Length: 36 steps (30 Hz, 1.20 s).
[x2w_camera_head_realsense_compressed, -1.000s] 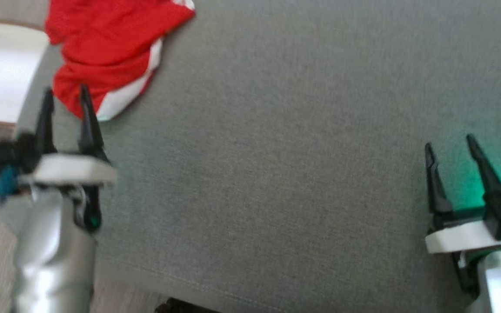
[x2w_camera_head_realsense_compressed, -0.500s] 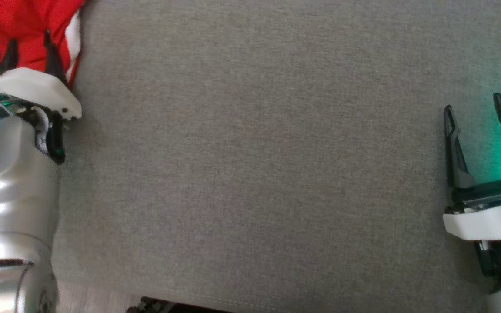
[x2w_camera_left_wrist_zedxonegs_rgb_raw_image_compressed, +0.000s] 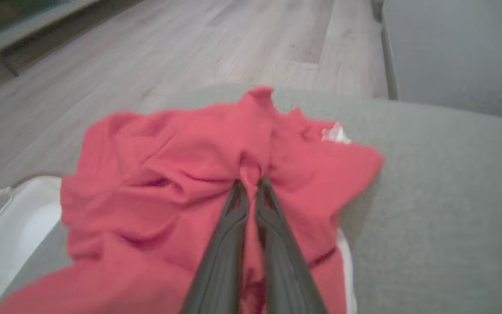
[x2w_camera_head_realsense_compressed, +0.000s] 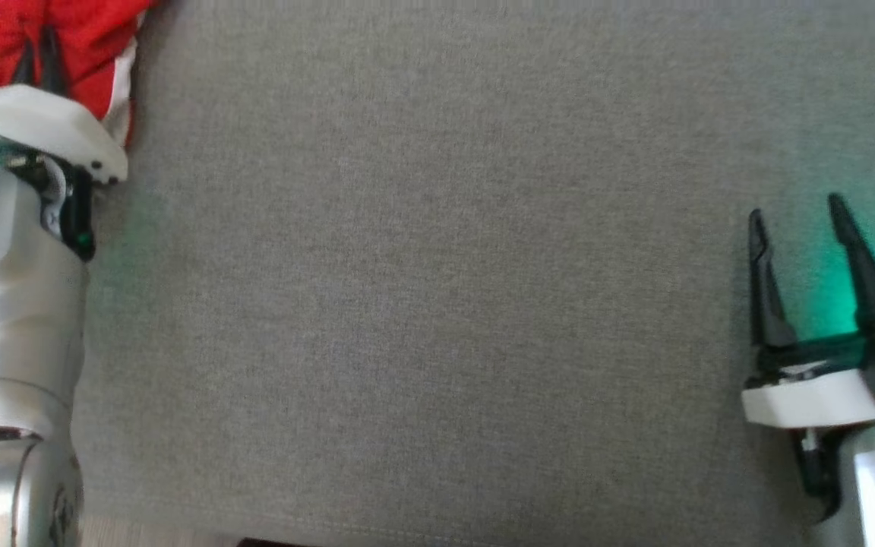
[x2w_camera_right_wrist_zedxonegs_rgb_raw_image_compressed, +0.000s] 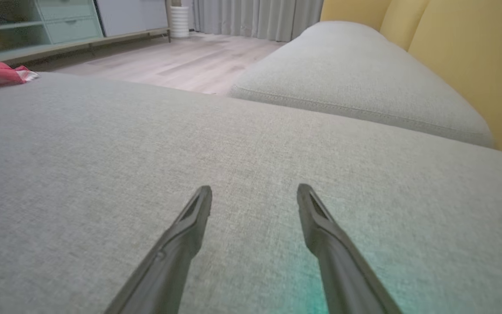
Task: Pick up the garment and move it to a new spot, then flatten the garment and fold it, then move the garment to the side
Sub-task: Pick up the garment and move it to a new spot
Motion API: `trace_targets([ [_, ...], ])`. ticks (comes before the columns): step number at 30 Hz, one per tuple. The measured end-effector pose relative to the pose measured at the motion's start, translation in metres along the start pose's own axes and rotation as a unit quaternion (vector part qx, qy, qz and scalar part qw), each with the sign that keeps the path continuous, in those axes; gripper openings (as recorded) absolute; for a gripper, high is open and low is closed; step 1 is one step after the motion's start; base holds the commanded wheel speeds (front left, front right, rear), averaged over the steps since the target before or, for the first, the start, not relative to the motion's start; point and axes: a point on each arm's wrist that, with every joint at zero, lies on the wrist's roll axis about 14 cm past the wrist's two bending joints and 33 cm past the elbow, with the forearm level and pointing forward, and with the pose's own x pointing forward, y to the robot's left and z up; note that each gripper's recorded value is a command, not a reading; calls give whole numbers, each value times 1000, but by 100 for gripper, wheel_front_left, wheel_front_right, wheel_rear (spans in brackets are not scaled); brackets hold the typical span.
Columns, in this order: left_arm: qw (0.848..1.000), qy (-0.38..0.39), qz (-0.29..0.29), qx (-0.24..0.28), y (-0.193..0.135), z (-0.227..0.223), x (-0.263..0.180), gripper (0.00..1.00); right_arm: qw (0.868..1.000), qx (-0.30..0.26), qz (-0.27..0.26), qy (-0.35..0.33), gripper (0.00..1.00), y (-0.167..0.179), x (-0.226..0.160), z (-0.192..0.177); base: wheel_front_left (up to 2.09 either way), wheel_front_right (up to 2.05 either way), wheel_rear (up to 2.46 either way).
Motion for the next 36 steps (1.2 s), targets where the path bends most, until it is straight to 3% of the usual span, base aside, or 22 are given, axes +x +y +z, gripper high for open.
trace_targets([
  [5,992,-104,-75,6,-51,76,-17,0,1000,17,-10,-15,100,4,-14,13,0,0,0],
  [10,959,-162,-230,-16,-144,128,-73,0,999,25,-29,-31,100,-1,-35,28,0,0,0],
  [11,959,-162,-230,-16,-144,128,-73,0,999,25,-29,-31,100,-1,-35,28,0,0,0],
  [16,911,-158,-379,-46,-203,133,-148,0,997,43,-55,-42,100,-10,-56,37,0,0,0],
  [19,873,-136,-466,-59,-237,124,-199,0,993,60,-80,-57,100,-23,-68,46,0,0,0],
  [23,808,-58,-580,-87,-280,95,-268,0,990,68,-109,-62,100,-39,-83,48,0,0,0],
  [26,777,16,-624,-79,-296,60,-295,0,987,74,-129,-59,100,-49,-93,44,0,0,0],
  [31,760,128,-629,-103,-311,10,-293,0,985,78,-147,-50,100,-58,-102,38,0,0,0],
  [34,777,178,-593,-115,-313,-19,-265,0,985,79,-149,-48,100,-59,-102,36,0,0,0],
  [36,804,193,-547,-127,-311,-34,-236,0,985,81,-146,-48,100,-57,-101,36,0,0,0],
])
